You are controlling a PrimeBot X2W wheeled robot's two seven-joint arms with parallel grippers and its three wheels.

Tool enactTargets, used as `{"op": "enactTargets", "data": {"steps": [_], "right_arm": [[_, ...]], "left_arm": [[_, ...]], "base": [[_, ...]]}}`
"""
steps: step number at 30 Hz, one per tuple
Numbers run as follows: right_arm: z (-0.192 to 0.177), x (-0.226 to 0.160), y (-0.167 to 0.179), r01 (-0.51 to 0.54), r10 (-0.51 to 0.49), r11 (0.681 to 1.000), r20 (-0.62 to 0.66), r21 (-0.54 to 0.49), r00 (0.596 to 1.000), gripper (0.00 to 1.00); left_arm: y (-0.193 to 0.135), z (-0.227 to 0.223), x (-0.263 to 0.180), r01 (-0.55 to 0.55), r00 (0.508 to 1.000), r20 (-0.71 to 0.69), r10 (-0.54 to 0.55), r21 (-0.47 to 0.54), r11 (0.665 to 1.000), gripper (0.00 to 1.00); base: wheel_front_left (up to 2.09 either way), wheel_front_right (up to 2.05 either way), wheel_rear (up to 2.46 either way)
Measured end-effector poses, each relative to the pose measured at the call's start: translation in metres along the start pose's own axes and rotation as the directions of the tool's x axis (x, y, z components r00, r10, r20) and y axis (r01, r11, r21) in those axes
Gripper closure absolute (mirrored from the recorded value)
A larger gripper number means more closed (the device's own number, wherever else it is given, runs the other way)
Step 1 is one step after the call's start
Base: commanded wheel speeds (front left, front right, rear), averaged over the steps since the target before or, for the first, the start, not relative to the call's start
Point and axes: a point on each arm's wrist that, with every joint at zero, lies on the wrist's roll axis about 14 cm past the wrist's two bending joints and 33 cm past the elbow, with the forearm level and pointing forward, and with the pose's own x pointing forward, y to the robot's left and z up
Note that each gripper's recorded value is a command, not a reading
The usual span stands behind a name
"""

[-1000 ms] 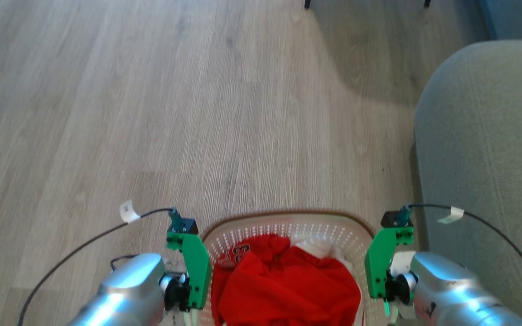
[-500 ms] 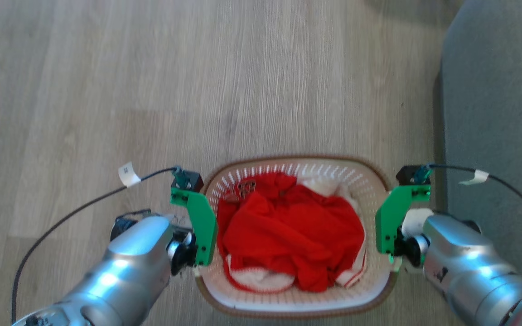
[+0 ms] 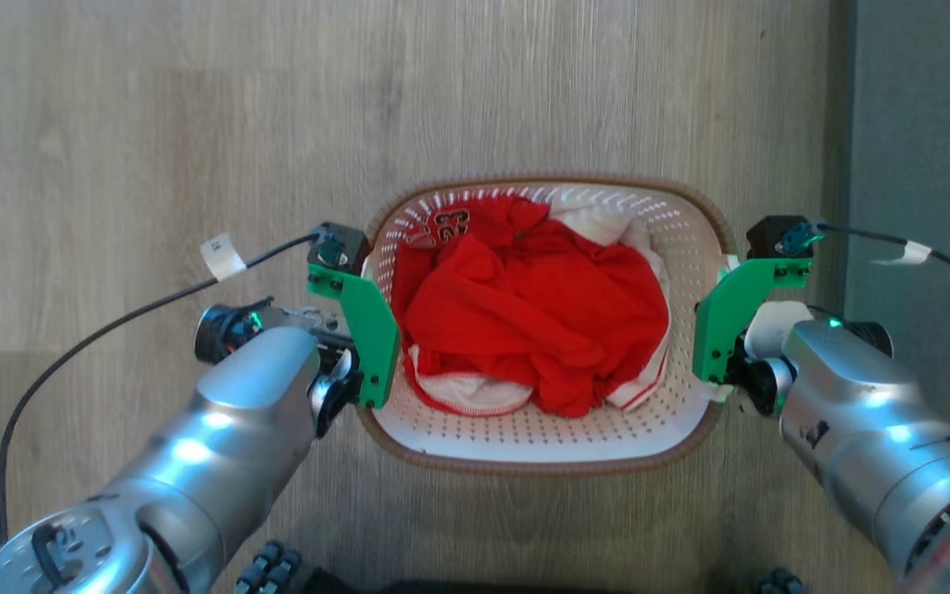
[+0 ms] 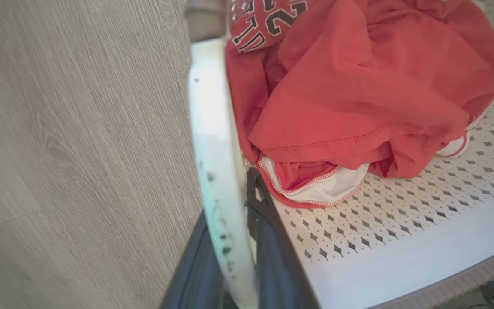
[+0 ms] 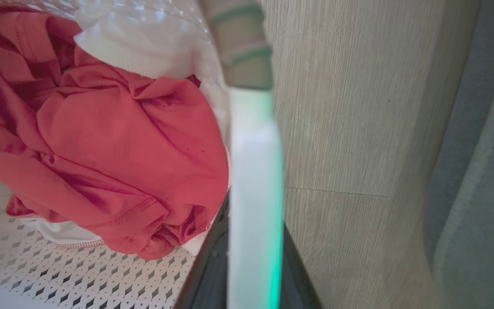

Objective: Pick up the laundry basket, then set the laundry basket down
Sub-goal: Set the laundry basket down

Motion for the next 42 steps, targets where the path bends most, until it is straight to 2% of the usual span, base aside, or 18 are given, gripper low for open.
{"op": "enactTargets", "data": {"steps": [2,13,35,36,37,38,42], "right_arm": [[-0.004,0.007,-0.004,0.001,-0.001,1.0,-0.007,0.029,1.0,1.0],[-0.023,0.034,-0.021,0.012,-0.01,0.997,-0.026,0.079,1.0,1.0],[-0.029,0.05,-0.023,0.001,-0.001,1.0,-0.034,0.001,0.999,1.0],[-0.028,0.051,-0.023,0.0,0.0,1.0,-0.031,-0.007,1.0,0.98],[-0.028,0.051,-0.023,-0.002,0.002,1.0,-0.03,-0.02,1.0,0.57],[-0.028,0.051,-0.023,-0.002,0.002,1.0,-0.03,-0.02,1.0,0.0],[-0.023,0.051,-0.021,-0.008,0.007,0.999,-0.023,-0.034,1.0,0.0]], "left_arm": [[0.0,-0.003,0.009,0.006,1.0,-0.02,-0.005,0.032,0.999,1.0],[0.0,-0.01,0.041,0.025,0.999,-0.043,-0.024,0.023,0.999,1.0],[0.008,-0.016,0.053,0.001,0.999,-0.041,0.0,0.02,1.0,1.0],[0.009,-0.014,0.053,-0.011,1.0,-0.026,0.011,0.026,1.0,0.95],[0.01,-0.011,0.053,-0.017,1.0,-0.007,0.017,0.042,0.999,0.18],[0.01,-0.011,0.053,-0.017,1.0,-0.007,0.017,0.042,0.999,0.0],[0.006,-0.008,0.052,-0.028,1.0,0.003,0.028,0.044,0.999,0.0]], "base": [[0.0,0.0,0.0],[0.0,0.0,0.0],[0.0,0.0,0.0],[0.0,0.0,0.0],[0.0,0.0,0.0],[0.0,0.0,0.0],[0.0,0.0,0.0]]}}
